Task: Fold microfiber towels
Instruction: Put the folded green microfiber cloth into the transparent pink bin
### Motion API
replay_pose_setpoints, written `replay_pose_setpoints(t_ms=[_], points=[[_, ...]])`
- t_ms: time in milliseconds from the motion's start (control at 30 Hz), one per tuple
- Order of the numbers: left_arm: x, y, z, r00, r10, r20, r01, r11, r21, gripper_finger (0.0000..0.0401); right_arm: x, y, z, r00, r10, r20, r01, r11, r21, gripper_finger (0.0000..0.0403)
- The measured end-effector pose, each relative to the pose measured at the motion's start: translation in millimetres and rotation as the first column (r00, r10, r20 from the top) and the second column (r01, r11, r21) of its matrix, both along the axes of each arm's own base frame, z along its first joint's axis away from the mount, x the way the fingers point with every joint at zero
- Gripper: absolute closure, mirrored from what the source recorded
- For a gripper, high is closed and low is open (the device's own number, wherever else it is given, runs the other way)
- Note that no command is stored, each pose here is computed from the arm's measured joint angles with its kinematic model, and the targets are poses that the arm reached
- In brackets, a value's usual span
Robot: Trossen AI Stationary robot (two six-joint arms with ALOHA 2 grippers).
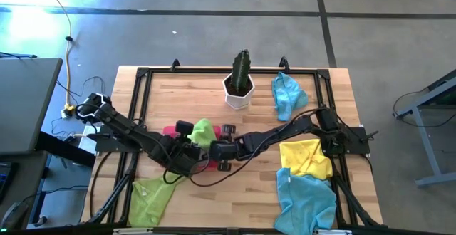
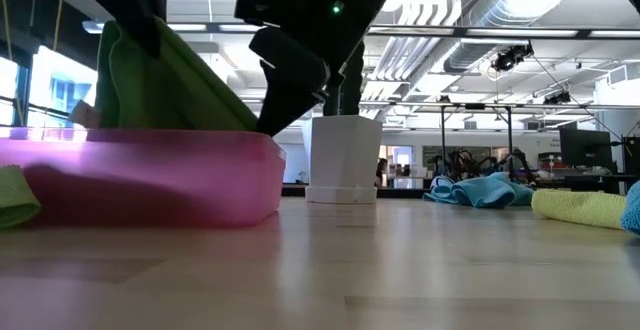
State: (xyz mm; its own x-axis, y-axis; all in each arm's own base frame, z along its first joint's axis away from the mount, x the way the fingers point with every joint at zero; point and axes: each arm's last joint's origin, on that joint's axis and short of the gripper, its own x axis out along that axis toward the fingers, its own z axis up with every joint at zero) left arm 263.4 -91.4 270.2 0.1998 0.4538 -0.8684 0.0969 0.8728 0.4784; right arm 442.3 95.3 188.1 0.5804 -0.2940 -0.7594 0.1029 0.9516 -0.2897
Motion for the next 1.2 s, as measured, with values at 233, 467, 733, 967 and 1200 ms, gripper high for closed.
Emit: replay_pose_setpoints(t_ms=[233, 467, 733, 967, 1200], points=[[-5.9, 1.0, -0.1, 0.998, -0.003, -0.064, 0.004, 1.0, 0.012, 0.0398, -0.1, -0.2, 8.1, 1.0, 0.018, 0.005, -0.018, 1.0, -0.019, 0.039], [-19.9, 7.8, 3.4, 0.983, 0.019, -0.183, 0.0, 0.995, 0.102, 0.0398, -1.0, -5.3, 58.9, 0.994, 0.031, 0.107, -0.02, 0.995, -0.101, 0.0399], [-28.1, 17.5, 18.8, 0.996, -0.001, -0.09, 0.031, 0.941, 0.337, 0.0398, 8.8, -33.5, 89.4, 0.99, 0.029, 0.137, 0.003, 0.973, -0.23, 0.0402], [-37.8, 39.4, 36.7, 1.0, 0.018, -0.017, -0.009, 0.906, 0.422, 0.0398, 15.7, -66.1, 109.8, 0.987, 0.006, 0.163, 0.041, 0.958, -0.282, 0.0402], [-44.0, 62.6, 46.1, 0.994, 0.112, 0.017, -0.11, 0.923, 0.37, 0.0398, 15.1, -84.4, 107.5, 0.99, -0.015, 0.143, 0.044, 0.977, -0.207, 0.0403]])
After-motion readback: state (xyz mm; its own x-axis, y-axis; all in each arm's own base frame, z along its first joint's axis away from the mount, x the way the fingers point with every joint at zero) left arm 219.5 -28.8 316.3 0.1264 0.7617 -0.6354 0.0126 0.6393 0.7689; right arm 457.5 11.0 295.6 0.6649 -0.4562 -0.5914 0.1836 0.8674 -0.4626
